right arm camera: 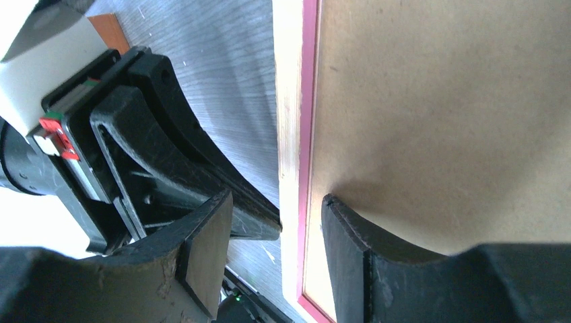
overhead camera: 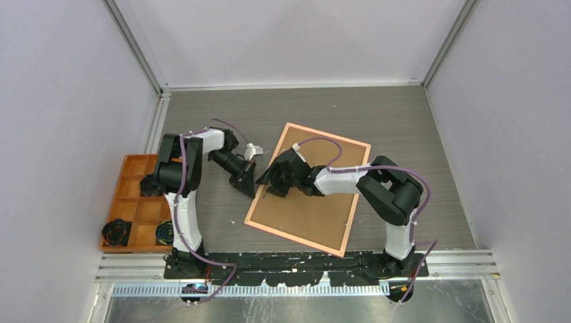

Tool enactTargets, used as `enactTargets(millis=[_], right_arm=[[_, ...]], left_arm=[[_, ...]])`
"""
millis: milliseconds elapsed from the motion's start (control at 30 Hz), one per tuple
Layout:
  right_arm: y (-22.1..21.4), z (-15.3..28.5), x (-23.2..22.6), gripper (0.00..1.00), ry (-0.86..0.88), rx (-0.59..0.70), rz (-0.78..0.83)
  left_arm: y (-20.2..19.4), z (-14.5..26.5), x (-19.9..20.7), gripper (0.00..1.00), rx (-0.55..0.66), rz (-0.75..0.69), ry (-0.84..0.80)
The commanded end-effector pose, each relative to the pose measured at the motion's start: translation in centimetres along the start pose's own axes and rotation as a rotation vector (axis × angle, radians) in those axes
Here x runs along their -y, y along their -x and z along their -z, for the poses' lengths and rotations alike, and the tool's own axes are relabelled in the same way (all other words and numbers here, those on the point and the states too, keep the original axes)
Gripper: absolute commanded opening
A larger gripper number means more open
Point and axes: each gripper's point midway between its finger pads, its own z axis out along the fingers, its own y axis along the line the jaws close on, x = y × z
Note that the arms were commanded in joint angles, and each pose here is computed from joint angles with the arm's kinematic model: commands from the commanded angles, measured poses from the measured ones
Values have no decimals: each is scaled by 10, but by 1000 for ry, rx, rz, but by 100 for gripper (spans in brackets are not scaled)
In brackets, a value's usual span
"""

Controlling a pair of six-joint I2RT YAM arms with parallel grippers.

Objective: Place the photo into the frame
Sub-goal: Install the photo frame at the center of the board.

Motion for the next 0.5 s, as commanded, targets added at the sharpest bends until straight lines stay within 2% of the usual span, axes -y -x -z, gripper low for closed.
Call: enactTargets(millis=[0, 467], right_arm=[[-9, 15, -7, 56, 26, 8, -8], [-19, 15, -2, 56, 22, 11, -8]], left_arm=[[5, 0, -3, 6, 21, -31, 25], [4, 2, -1, 6, 28, -32, 36]])
